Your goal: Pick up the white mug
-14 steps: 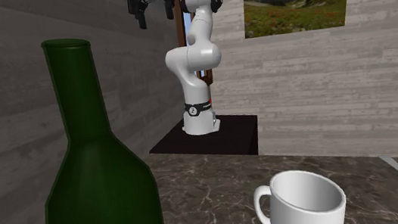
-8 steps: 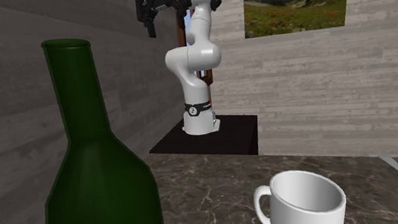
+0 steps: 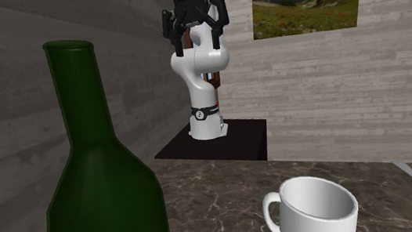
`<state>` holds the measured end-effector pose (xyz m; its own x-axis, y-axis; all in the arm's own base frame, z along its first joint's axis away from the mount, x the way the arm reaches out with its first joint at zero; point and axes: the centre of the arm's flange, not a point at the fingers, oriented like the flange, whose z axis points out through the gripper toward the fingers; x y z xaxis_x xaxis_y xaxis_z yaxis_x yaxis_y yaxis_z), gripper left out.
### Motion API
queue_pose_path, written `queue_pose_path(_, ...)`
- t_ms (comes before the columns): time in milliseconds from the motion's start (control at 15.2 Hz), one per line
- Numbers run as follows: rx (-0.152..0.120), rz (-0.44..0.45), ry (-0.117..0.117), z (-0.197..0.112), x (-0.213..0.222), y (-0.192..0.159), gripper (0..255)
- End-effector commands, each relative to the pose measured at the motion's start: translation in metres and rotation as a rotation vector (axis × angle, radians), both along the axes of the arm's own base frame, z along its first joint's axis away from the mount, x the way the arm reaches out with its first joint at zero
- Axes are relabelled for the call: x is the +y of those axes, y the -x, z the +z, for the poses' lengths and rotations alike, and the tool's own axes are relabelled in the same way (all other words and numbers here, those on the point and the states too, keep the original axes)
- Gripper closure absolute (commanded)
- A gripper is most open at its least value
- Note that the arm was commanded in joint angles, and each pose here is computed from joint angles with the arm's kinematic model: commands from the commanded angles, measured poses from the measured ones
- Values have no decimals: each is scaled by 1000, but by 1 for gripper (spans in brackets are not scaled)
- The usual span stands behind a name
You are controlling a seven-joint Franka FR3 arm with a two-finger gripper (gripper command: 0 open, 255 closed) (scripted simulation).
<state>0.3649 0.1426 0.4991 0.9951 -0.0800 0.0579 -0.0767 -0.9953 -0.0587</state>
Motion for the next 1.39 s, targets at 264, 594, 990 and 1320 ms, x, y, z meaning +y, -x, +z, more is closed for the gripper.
queue_pose_path(264,-12,3,16,-47,59,-30,0)
queue_pose_path(594,-20,5,31,-84,109,-55,0)
queue_pose_path(990,-31,8,48,-131,168,-85,0)
queue_pose_path(1320,-39,11,63,-170,216,-110,0)
